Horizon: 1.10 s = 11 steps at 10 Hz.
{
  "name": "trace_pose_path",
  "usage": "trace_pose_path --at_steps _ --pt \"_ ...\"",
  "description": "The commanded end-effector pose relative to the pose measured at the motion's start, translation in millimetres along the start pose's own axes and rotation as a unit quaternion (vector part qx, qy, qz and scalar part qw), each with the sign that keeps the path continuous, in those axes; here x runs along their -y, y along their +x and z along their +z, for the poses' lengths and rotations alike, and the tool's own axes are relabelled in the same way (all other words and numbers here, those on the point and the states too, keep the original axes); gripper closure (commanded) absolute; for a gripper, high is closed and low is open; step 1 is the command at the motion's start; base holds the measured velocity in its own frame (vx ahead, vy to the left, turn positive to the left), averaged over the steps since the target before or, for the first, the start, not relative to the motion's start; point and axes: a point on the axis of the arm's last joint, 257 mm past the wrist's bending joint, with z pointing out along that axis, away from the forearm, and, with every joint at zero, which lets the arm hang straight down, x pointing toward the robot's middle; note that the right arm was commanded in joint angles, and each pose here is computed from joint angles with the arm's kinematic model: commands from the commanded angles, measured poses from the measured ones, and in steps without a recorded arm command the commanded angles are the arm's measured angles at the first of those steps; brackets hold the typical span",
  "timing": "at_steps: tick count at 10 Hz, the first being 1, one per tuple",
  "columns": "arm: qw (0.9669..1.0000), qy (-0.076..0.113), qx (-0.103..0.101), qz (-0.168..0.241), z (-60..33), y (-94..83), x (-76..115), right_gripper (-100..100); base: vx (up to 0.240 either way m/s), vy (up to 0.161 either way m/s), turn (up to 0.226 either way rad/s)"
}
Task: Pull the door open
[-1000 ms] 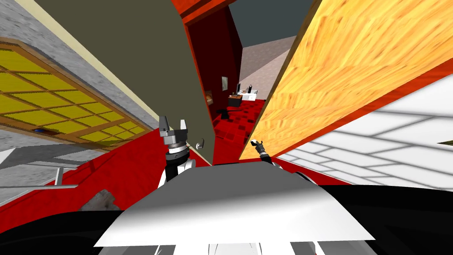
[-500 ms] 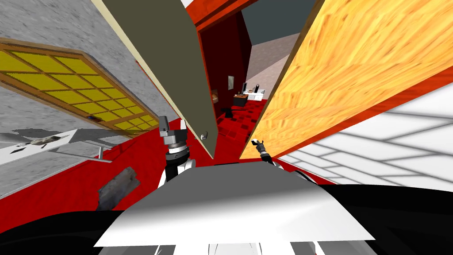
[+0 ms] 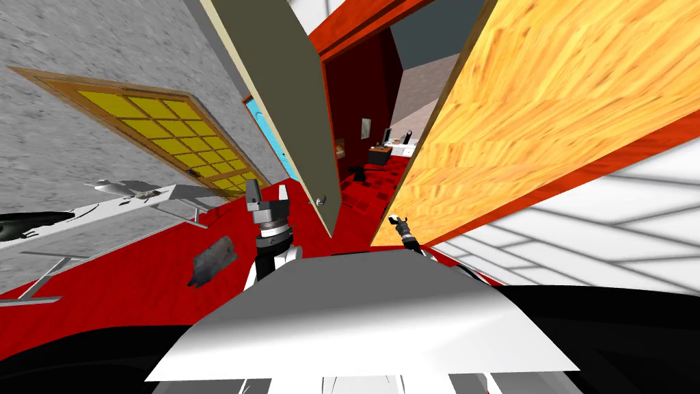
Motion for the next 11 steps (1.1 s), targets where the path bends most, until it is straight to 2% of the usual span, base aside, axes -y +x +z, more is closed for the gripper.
trace_pose_path --at_steps 1,5,6,8,9,11 --pt "1.0000 -0.002 0.000 0.002 3.0 3.0 -0.8 100 -0.198 -0.079 0.251" --pt "1.0000 -0.003 0.003 0.002 5.2 1.9 -2.2 100 -0.175 -0.078 0.126" --pt "1.0000 -0.002 -0.007 0.002 -6.1 1.1 0.4 100 -0.109 -0.002 0.142" --pt "0.9998 -0.003 -0.019 0.001 -19.9 -2.1 0.2 100 -0.209 -0.044 0.137" --pt "0.9997 -0.003 -0.022 0.001 -23.8 -2.9 0.1 100 -0.185 -0.007 0.075" --pt "0.9993 -0.003 -0.036 0.001 -38.9 -5.7 -0.3 100 -0.190 -0.030 0.091"
